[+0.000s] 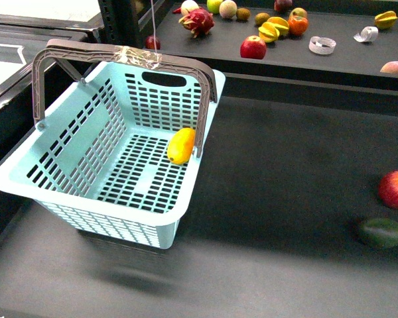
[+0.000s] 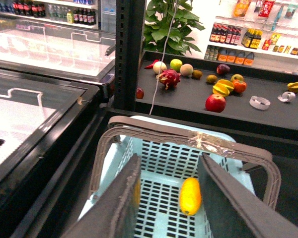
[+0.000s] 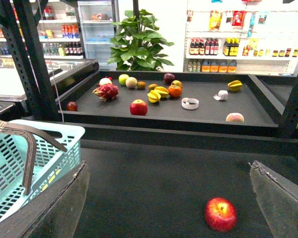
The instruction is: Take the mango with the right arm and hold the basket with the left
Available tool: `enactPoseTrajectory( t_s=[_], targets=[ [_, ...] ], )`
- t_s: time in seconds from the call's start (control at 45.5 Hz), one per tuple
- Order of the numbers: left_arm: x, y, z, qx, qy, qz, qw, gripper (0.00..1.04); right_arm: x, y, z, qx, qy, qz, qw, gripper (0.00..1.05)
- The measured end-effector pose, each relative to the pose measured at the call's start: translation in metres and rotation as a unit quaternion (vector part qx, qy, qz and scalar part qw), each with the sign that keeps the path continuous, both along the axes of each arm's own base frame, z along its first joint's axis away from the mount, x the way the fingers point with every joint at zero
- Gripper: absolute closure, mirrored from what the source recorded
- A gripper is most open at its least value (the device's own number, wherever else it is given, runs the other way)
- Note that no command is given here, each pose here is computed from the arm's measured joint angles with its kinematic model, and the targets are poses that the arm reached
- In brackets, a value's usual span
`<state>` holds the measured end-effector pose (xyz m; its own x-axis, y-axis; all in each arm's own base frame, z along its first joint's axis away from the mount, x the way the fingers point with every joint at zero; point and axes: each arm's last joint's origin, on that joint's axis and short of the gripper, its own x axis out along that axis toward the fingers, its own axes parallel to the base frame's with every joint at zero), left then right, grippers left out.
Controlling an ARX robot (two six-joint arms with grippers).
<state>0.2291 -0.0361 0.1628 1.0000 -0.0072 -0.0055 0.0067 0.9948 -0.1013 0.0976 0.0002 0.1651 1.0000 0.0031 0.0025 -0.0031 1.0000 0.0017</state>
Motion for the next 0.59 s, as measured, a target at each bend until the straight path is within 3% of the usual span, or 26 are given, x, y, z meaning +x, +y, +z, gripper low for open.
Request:
enactPoseTrajectory(
  t_s=[0.154, 0.593],
  targets=[
    [-0.029, 0.014, -0.002, 0.038, 0.005, 0.002, 0.999, 1.01, 0.0, 0.0, 0.0, 0.0, 0.0, 0.0, 1.0, 0.08],
    [-0.077, 0.036, 0.0, 0.044, 0.003, 0.001, 0.999, 1.01, 0.0, 0.0, 0.0, 0.0, 0.0, 0.0, 1.0, 0.08]
  ],
)
